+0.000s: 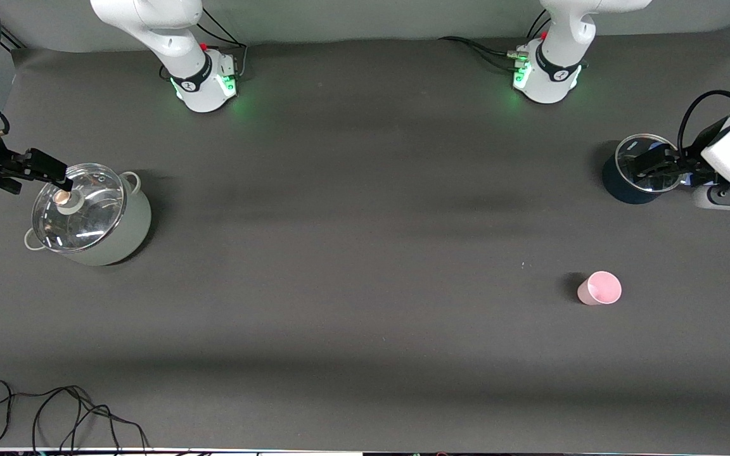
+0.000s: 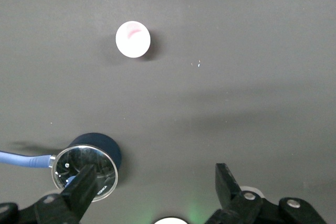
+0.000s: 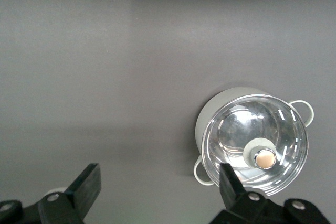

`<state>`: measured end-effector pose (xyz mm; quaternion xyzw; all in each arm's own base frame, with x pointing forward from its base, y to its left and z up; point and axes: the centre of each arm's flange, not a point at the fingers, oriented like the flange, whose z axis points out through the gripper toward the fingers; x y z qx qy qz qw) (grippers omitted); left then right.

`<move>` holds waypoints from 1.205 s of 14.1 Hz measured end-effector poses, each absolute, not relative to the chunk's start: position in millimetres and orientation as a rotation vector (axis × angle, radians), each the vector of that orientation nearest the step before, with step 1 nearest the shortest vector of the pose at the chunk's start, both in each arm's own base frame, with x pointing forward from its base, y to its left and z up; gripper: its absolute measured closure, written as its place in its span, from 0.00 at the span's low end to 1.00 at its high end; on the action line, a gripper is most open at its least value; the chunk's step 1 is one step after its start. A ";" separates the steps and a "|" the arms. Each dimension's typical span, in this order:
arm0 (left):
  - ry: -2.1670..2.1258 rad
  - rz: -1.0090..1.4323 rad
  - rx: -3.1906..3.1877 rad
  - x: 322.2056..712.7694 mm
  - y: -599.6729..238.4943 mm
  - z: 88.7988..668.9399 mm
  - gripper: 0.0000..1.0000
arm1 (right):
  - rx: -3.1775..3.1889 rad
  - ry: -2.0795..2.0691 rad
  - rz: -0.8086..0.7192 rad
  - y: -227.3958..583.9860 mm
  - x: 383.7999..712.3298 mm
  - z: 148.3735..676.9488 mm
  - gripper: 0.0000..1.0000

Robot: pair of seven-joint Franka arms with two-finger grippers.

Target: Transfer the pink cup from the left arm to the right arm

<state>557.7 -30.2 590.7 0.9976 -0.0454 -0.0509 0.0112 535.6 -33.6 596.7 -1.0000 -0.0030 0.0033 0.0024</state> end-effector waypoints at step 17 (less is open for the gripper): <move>-1.114 0.416 2.255 628.5 241.4 406.4 0.00 | -3.137 -0.011 0.012 -33.2 535.7 596.0 0.00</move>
